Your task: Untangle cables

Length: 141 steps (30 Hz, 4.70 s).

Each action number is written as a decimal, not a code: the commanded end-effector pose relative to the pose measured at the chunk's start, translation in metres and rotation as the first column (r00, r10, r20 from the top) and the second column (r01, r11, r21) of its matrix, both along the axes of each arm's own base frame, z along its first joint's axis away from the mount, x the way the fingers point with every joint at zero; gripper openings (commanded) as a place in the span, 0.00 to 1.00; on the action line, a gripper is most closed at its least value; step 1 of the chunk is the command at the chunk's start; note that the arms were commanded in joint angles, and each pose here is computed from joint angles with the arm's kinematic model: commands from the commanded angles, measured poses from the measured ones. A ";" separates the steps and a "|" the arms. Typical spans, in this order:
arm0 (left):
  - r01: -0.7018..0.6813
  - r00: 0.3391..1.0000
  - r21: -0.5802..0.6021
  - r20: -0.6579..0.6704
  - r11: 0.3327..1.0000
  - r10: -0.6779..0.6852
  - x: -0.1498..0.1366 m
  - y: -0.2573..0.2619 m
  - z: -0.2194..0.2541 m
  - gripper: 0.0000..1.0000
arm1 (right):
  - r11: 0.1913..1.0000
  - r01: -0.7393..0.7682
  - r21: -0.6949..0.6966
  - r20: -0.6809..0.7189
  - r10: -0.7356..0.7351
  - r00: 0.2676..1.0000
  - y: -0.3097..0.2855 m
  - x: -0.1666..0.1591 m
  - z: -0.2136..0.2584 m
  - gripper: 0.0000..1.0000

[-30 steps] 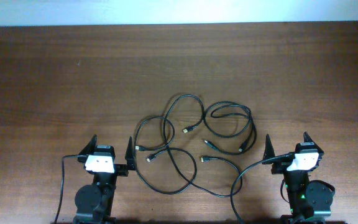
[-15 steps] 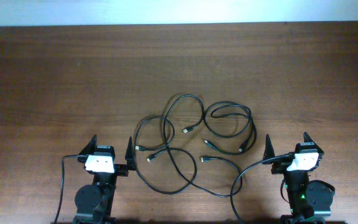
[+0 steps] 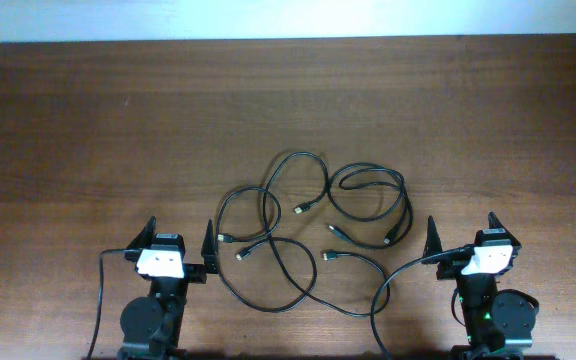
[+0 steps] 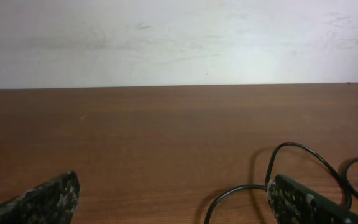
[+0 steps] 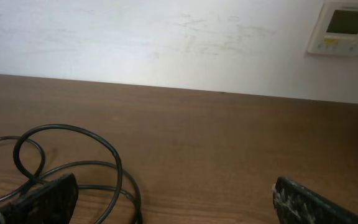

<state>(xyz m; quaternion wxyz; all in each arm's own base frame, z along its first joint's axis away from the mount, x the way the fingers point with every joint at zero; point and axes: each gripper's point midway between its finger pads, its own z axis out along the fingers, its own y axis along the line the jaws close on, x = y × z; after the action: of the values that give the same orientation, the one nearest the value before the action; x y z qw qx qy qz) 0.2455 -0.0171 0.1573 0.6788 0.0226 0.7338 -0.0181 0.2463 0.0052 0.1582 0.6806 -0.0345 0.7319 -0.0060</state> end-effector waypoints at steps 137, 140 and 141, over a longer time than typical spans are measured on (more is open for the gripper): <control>0.006 1.000 0.015 -0.001 1.000 -0.006 0.000 0.000 -0.001 0.99 | 0.987 -0.109 -0.117 -0.712 -0.007 0.702 0.037 0.175 0.122 0.04; 0.006 1.000 0.014 -0.001 1.000 -0.006 0.000 0.000 -0.001 0.99 | 0.972 0.141 -0.189 -0.562 -0.224 0.796 -0.014 0.187 0.191 0.04; 0.006 1.000 0.015 -0.001 1.000 -0.006 0.000 0.000 -0.001 0.99 | 0.956 0.204 -0.210 -0.529 -0.287 0.799 -0.032 0.188 0.202 0.04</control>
<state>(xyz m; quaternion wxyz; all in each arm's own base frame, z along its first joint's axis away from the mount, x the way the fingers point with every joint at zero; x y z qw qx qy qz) 0.2454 -0.0182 0.1574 0.6788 0.0248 0.7336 -0.0205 0.4338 0.0291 0.3184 0.3869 -0.0808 0.9174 -0.0475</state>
